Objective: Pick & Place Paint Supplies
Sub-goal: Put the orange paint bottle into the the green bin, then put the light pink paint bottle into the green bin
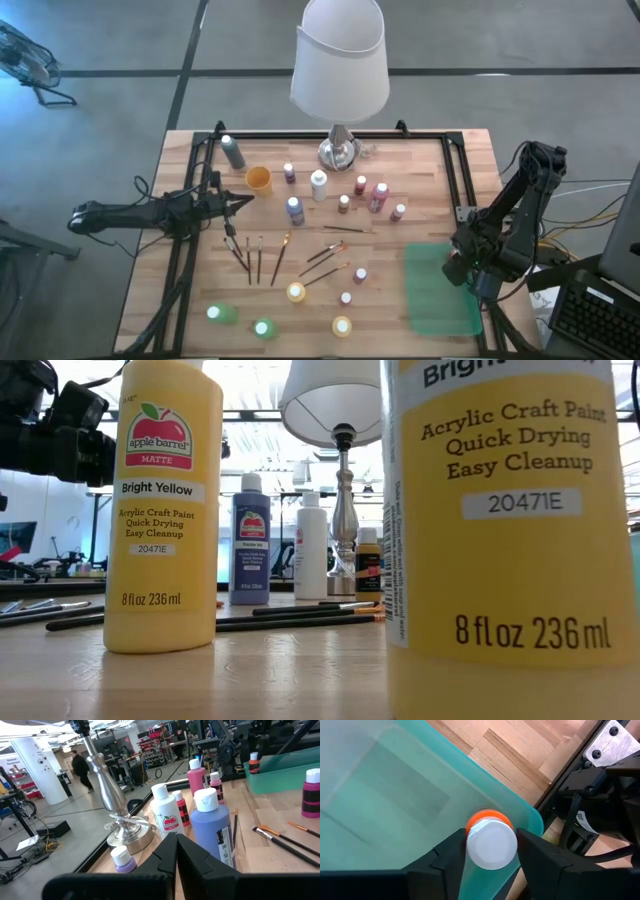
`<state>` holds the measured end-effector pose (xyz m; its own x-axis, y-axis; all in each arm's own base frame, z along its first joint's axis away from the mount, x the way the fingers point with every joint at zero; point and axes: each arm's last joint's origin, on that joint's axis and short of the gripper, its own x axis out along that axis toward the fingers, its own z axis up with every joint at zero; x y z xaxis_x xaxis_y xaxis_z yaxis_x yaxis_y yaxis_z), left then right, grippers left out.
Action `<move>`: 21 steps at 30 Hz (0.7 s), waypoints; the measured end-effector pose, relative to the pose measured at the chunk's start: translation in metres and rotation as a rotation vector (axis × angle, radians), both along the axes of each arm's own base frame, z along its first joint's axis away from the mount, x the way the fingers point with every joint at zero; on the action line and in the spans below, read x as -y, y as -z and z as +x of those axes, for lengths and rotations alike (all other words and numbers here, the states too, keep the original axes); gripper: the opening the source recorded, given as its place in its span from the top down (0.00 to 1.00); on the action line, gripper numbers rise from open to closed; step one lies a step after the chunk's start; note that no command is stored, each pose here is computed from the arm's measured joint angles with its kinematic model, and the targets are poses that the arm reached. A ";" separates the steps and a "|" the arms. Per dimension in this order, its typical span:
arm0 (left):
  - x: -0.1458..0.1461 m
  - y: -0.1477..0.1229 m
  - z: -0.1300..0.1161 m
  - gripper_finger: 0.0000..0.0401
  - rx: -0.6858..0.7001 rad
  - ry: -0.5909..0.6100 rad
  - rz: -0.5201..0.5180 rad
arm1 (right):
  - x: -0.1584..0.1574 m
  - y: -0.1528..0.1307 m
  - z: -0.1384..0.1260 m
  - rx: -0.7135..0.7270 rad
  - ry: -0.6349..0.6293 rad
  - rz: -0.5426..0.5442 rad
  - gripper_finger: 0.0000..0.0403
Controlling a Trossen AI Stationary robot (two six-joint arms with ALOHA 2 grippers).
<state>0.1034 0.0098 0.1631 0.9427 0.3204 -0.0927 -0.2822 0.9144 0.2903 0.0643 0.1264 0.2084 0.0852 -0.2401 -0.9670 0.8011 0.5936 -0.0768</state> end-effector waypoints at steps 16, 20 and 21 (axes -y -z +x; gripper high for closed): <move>0.000 0.000 0.000 0.97 0.001 0.000 0.000 | 0.007 -0.002 -0.003 -0.021 0.012 -0.076 0.49; 0.000 0.000 0.000 0.97 0.001 0.000 0.000 | 0.007 -0.002 -0.002 -0.003 0.007 -0.084 0.48; 0.000 0.000 0.000 0.97 0.001 0.000 0.000 | 0.007 -0.002 -0.002 -0.003 0.007 -0.084 0.48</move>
<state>0.1034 0.0098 0.1633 0.9428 0.3203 -0.0919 -0.2823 0.9144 0.2903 0.0621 0.1195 0.2103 0.0804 -0.3211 -0.9436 0.8052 0.5790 -0.1284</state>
